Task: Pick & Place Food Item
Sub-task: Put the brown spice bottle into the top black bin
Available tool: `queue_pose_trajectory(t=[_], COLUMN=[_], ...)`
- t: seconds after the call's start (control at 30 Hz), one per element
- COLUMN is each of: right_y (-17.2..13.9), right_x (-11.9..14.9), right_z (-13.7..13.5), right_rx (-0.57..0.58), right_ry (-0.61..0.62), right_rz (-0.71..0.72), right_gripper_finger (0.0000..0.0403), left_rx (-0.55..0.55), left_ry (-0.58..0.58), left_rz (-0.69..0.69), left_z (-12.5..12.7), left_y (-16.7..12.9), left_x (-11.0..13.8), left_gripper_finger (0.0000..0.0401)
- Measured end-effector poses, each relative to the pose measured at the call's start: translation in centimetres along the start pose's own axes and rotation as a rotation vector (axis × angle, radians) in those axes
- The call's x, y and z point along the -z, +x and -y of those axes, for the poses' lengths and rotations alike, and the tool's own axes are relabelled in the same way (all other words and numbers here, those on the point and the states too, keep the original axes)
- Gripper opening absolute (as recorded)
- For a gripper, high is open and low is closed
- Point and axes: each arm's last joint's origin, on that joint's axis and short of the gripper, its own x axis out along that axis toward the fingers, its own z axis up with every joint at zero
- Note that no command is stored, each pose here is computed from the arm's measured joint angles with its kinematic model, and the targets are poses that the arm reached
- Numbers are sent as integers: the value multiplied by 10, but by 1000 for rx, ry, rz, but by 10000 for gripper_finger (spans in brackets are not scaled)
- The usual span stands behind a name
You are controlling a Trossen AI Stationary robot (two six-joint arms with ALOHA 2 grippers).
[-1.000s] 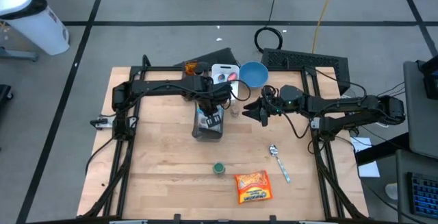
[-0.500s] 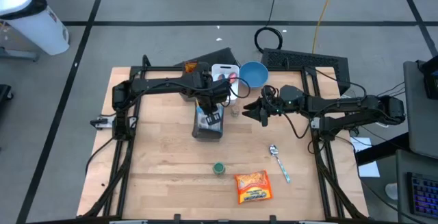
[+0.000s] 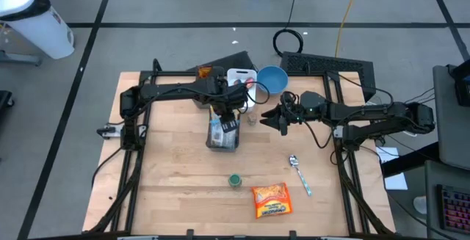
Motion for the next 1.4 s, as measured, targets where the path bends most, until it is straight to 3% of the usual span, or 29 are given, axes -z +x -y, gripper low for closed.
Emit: queue_pose_trajectory(t=[0.2,0.37,0.7,1.03,1.4], right_y=[0,0,0,0,-1], right_x=[1,2,1,0,-2], right_z=[1,1,3,5,7], right_rx=[11,15,62,125,193], right_ry=[4,5,23,63,69], right_rz=[-15,-20,13,64,121], right_gripper_finger=[212,212,212,212,212], left_rx=[-20,-12,51,122,155], left_ry=[-4,-13,-107,-180,-176], left_rz=[68,166,410,499,628], left_z=[-6,-8,-5,3,8], left_y=[-44,-101,-195,-225,-225], left_x=[3,13,57,82,63], left_gripper_finger=[145,136,140,136,136])
